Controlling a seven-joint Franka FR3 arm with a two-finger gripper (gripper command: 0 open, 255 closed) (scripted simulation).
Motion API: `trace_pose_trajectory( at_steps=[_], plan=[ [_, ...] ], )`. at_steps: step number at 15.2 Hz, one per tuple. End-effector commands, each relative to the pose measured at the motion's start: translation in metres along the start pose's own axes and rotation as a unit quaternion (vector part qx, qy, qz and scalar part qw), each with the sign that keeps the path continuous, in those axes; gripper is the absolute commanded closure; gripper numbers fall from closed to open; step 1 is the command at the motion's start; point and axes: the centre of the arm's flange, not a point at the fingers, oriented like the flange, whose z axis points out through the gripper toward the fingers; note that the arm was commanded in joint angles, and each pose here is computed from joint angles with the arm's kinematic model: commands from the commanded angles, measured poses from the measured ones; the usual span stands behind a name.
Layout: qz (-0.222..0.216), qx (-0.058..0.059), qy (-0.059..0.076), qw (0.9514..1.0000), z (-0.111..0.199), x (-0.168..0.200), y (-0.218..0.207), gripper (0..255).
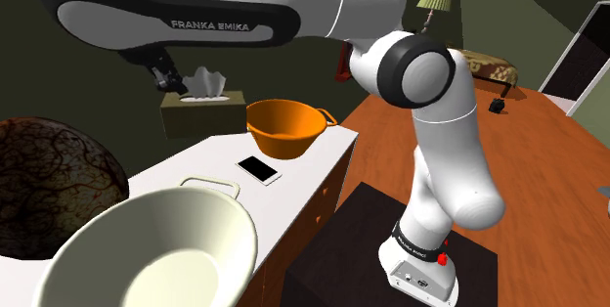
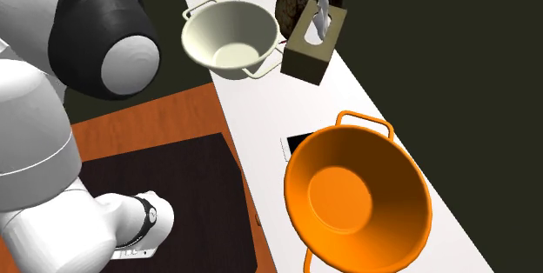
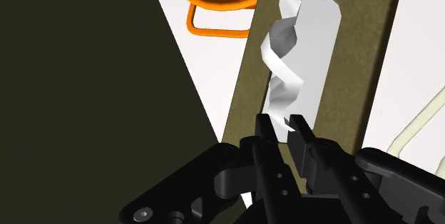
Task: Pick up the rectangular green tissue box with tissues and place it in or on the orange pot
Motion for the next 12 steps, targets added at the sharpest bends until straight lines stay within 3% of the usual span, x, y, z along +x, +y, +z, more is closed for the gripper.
trace_pose_trajectory(
  at_steps=[1, 12],
  plan=[
    [0.000, 0.000, 0.000, 1.0000, 0.011, -0.021, 0.008, 255],
    [0.000, 0.000, 0.000, 1.0000, 0.081, -0.138, 0.059, 255]
  ],
)
